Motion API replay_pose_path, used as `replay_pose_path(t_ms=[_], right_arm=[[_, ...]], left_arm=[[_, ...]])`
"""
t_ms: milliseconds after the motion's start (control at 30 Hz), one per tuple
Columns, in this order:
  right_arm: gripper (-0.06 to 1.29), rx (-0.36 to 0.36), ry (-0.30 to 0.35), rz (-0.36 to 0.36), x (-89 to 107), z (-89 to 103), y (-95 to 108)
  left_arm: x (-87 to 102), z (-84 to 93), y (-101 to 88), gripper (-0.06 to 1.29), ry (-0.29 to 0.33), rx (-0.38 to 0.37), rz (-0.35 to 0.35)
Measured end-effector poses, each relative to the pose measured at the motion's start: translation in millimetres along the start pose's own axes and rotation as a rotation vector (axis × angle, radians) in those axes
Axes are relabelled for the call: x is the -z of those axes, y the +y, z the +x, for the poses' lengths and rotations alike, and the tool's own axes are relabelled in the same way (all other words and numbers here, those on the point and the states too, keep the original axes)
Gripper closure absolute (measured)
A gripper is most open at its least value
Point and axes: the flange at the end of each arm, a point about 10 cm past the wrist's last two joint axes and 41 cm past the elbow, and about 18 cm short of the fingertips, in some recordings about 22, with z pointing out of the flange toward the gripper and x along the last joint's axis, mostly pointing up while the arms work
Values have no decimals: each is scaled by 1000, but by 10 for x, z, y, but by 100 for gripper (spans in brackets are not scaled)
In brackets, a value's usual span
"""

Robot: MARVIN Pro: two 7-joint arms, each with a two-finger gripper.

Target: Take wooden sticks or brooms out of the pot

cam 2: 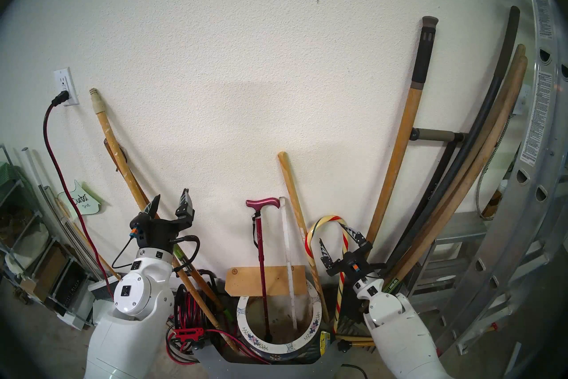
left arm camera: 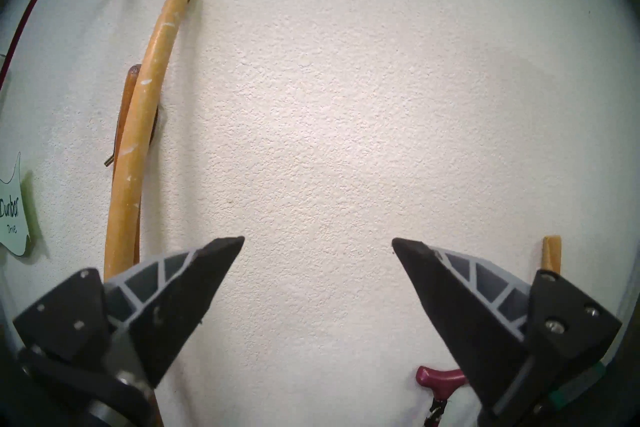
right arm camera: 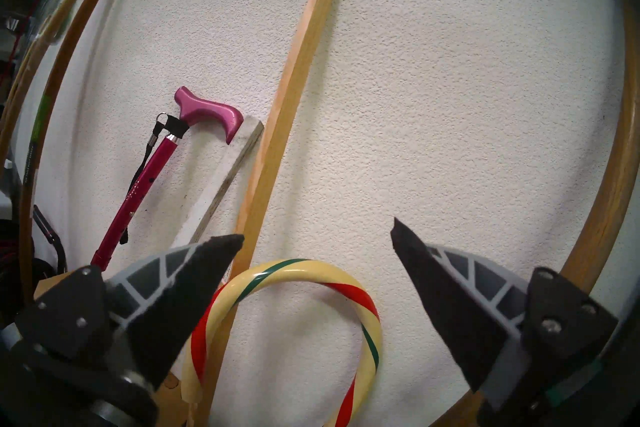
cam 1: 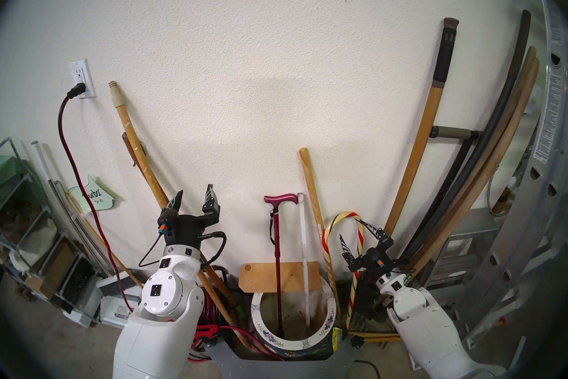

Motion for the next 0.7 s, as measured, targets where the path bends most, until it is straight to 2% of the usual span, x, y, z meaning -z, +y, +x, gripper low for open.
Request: replay_pose_path(t_ms=[433, 700], right_arm=[[1, -2, 3, -2, -10, 8, -7], [1, -2, 5, -2, -16, 12, -7]], left_arm=[[-117, -184, 238, 0, -221, -58, -128], [-224, -365, 230, 0, -394, 15, -188]])
